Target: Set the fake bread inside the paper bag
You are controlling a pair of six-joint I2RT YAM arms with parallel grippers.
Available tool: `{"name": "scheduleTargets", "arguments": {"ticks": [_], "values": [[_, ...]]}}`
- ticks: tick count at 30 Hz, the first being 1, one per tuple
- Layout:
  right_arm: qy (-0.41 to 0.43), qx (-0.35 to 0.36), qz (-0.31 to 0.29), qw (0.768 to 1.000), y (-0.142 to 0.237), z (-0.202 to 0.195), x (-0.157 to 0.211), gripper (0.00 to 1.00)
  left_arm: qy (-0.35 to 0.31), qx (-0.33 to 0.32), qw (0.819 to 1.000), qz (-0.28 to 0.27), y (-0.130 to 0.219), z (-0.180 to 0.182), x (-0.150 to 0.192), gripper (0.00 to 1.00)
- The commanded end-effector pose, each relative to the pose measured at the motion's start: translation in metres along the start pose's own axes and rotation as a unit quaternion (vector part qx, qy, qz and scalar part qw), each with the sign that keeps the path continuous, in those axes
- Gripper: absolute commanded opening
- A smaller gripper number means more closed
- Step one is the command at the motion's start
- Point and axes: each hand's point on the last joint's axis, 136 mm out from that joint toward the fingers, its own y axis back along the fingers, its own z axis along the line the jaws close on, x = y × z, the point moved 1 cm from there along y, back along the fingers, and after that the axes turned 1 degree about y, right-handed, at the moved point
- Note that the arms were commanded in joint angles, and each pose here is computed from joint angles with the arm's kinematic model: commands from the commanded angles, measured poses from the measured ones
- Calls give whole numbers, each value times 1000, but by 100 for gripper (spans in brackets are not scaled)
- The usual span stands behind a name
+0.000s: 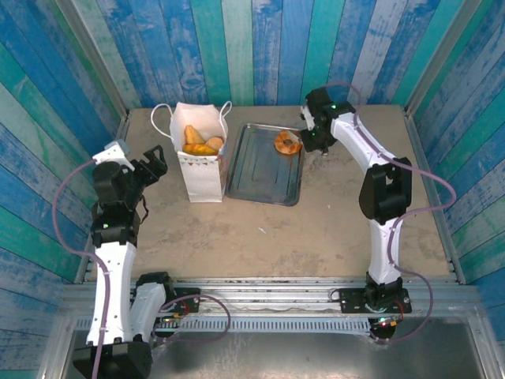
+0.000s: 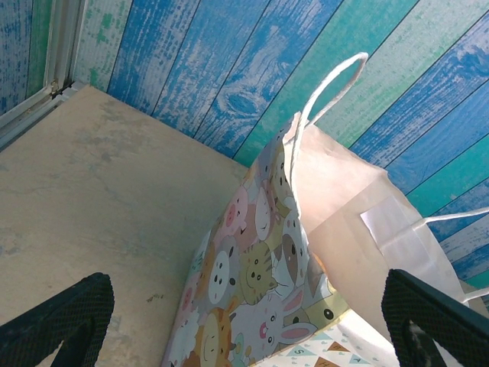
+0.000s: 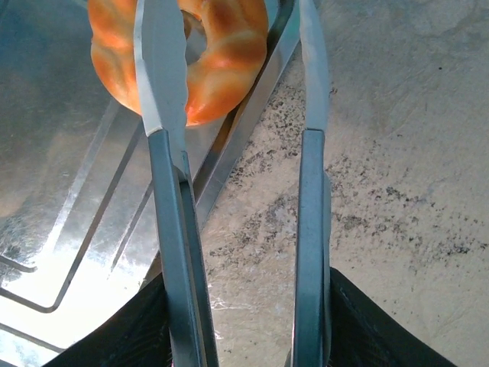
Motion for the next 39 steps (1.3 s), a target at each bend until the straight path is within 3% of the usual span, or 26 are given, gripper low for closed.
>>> {"name": "scheduleTargets", "arguments": {"ticks": [1,39], "values": [[6,-5,5,1000,1,0,-2,49,-9,-4,1000,-5,-1,1,-2,94],[50,3,42,998,-26,3,-2,46,-14,-16,1000,-7,0,3,-6,94]]}}
